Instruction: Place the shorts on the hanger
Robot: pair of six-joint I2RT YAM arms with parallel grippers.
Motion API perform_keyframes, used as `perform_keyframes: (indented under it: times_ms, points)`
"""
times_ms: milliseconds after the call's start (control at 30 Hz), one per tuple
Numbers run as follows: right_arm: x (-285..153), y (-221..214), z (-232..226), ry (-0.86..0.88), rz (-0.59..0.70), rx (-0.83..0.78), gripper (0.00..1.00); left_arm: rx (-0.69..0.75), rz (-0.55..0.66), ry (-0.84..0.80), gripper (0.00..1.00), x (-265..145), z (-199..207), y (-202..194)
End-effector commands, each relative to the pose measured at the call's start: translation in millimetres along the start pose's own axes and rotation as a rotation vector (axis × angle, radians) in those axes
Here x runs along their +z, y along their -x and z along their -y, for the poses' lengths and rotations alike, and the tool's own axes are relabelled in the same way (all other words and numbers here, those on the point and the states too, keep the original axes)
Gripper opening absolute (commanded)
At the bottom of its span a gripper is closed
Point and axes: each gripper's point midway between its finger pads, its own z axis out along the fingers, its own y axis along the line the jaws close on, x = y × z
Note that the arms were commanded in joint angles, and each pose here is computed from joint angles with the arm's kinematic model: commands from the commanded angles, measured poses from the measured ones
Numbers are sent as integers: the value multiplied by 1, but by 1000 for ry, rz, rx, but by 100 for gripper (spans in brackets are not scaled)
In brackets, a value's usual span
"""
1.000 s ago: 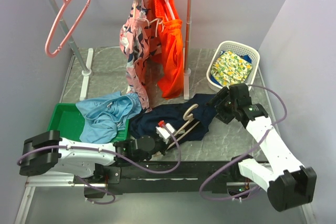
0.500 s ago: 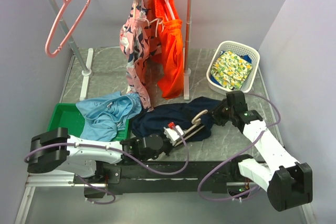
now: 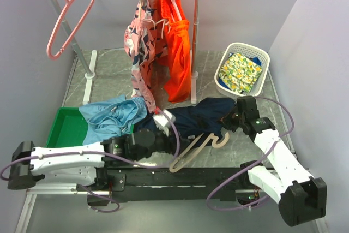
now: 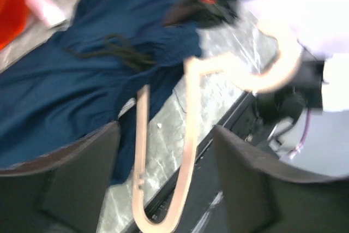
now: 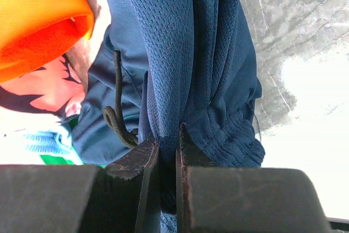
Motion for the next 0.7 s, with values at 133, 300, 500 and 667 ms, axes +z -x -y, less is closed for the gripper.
perform_keyframes:
  times_ms: [133,300,500,667]
  points:
    - [-34,24,-34,114,117,-34,0,-134,-348,361,59,-3,-64,-88]
    - [-45,28,-36,120,147,36,0,-150,-374,435,60,7,-75,-101]
    - [-52,30,-48,147,146,86,0,-166,-380,407,74,26,-78,-104]
    - [-53,32,-43,113,153,104,0,-149,-385,403,67,38,-77,-101]
